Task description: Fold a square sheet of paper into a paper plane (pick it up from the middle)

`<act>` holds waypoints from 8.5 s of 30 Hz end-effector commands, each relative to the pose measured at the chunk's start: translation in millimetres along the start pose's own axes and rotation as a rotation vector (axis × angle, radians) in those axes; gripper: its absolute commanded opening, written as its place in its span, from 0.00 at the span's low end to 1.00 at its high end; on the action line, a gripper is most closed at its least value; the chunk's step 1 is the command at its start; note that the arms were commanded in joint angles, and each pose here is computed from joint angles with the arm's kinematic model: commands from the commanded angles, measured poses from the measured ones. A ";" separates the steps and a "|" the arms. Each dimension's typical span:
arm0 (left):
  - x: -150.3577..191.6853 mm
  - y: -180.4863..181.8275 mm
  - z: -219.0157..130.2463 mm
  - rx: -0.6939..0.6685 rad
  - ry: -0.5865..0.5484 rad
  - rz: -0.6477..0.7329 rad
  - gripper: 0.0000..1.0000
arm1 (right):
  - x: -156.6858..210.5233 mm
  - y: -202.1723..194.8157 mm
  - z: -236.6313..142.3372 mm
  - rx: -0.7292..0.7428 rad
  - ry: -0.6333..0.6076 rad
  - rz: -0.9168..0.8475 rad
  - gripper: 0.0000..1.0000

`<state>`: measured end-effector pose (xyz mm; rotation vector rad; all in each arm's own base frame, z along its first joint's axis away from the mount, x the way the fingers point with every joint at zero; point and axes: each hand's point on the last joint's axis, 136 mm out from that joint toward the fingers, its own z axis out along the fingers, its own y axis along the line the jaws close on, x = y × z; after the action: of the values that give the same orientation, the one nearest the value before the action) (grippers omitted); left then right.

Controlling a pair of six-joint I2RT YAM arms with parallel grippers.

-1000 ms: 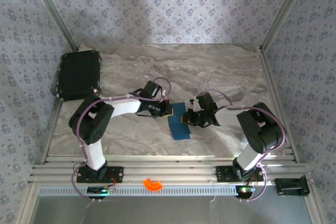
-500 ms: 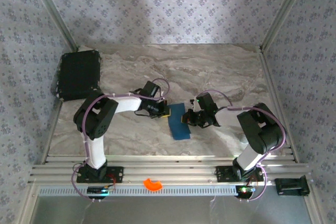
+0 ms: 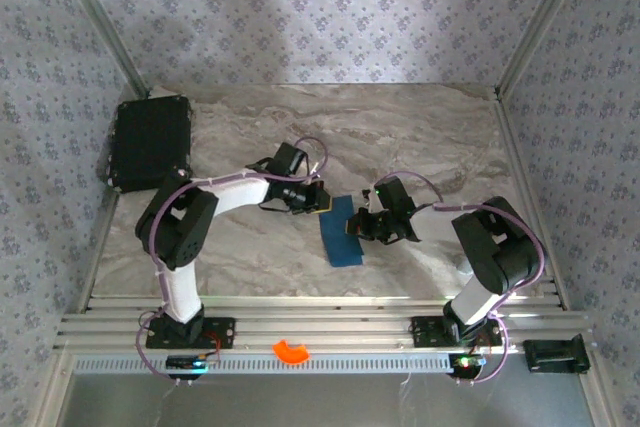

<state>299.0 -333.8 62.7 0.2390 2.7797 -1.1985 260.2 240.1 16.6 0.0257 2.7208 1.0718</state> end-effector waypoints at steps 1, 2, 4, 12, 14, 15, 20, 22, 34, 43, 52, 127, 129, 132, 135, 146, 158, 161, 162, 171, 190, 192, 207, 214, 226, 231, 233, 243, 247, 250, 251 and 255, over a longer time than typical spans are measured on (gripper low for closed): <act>3.5 2.6 13.7 0.028 0.045 0.017 0.00 | 41.3 -63.2 -0.3 0.236 0.098 0.127 0.00; 2.1 5.6 16.3 0.023 0.040 0.014 0.00 | 40.8 -62.5 -0.3 0.234 0.095 0.127 0.00; -1.2 13.5 21.1 0.011 0.034 0.003 0.00 | 42.1 -63.4 -0.2 0.237 0.097 0.129 0.00; -21.6 64.7 15.9 -0.090 -0.060 -0.106 0.00 | 45.1 -65.8 -0.5 0.241 0.099 0.131 0.00; -28.6 73.1 10.1 -0.111 -0.090 -0.127 0.00 | 46.0 -66.1 -0.3 0.241 0.099 0.134 0.00; -30.7 76.4 8.7 -0.117 -0.097 -0.136 0.00 | 45.7 -65.9 -0.3 0.239 0.097 0.134 0.00; -40.5 84.5 4.5 -0.152 -0.115 -0.173 0.00 | 46.7 -65.7 -0.1 0.239 0.096 0.136 0.00; -42.7 86.0 1.5 -0.175 -0.125 -0.187 0.00 | 46.6 -64.9 0.0 0.237 0.095 0.137 0.00; -60.8 43.8 -38.6 -0.177 -0.226 -0.137 0.00 | 44.9 -58.5 2.7 0.231 0.089 0.132 0.00; -14.9 -14.5 -4.6 0.022 -0.060 0.010 0.00 | 42.3 -57.3 2.5 0.228 0.078 0.138 0.00; -15.6 27.5 24.3 -0.054 -0.065 -0.054 0.00 | 45.2 -60.6 4.0 0.234 0.086 0.144 0.00; 72.5 -13.2 17.3 0.012 0.036 -0.063 0.04 | 47.4 -56.5 2.9 0.222 0.024 0.174 0.01; 80.3 -0.2 23.3 -0.010 0.062 -0.074 0.04 | 47.1 -56.4 2.9 0.223 0.022 0.171 0.01; 95.7 16.5 26.2 -0.044 0.101 -0.071 0.04 | 47.9 -57.2 2.5 0.225 0.021 0.175 0.01; 111.1 36.5 21.4 -0.104 0.139 -0.054 0.04 | 48.8 -58.7 1.5 0.230 0.019 0.177 0.01; 117.6 45.1 -10.9 -0.152 0.058 -0.003 0.04 | 48.8 -60.0 -1.9 0.239 0.017 0.175 0.01; 81.3 -31.5 0.5 0.060 0.009 0.028 0.04 | 46.6 -59.3 0.2 0.231 0.010 0.177 0.01; 90.7 -26.5 13.7 0.055 0.048 0.025 0.04 | 46.1 -58.2 0.7 0.227 0.009 0.175 0.01; 93.1 -22.1 17.1 0.053 0.055 0.017 0.04 | 45.9 -58.6 0.4 0.228 0.007 0.175 0.01; 138.8 41.0 25.0 -0.091 0.156 -0.028 0.04 | 48.0 -62.8 -0.2 0.239 0.006 0.179 0.01; 113.8 -7.3 -20.8 -0.022 0.000 0.064 0.04 | 47.5 -62.1 0.2 0.231 -0.002 0.182 0.01; 107.4 -16.5 -17.2 0.016 -0.009 0.049 0.04 | 47.1 -61.6 0.6 0.230 -0.002 0.180 0.01; 143.4 19.4 17.5 -0.073 0.126 0.017 0.05 | 48.6 -63.3 -0.2 0.237 0.000 0.184 0.01; 183.0 64.0 6.3 -0.182 0.179 -0.014 0.05 | 51.2 -64.4 -1.4 0.237 0.001 0.184 0.01; 126.6 -12.8 -21.2 -0.078 -0.007 0.089 0.05 | 50.3 -62.3 -1.8 0.231 -0.001 0.180 0.01; 114.5 -40.7 -2.6 0.029 0.017 0.091 0.06 | 49.6 -62.0 -0.9 0.229 -0.001 0.183 0.02; 117.3 -40.1 6.7 0.027 0.038 0.096 0.06 | 50.3 -61.7 -0.7 0.229 0.001 0.181 0.02; 165.4 24.5 26.4 -0.076 0.166 0.029 0.06 | 50.2 -62.5 0.3 0.230 0.000 0.183 0.02; 186.0 47.6 16.6 -0.130 0.193 0.021 0.06 | 50.7 -63.0 0.2 0.227 0.000 0.182 0.02; 190.1 52.9 6.5 -0.174 0.193 0.059 0.06 | 50.5 -62.2 0.7 0.223 0.002 0.178 0.02; 190.2 55.3 3.4 -0.210 0.196 0.090 0.06 | 50.3 -62.0 0.8 0.223 0.002 0.174 0.02; 191.1 59.9 -4.3 -0.368 0.227 0.236 0.06 | 47.2 -58.0 1.1 0.219 0.009 0.157 0.02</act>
<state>144.7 -314.3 17.8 0.5326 2.8360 -0.9865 250.0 240.3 17.3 0.1726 2.6538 1.0665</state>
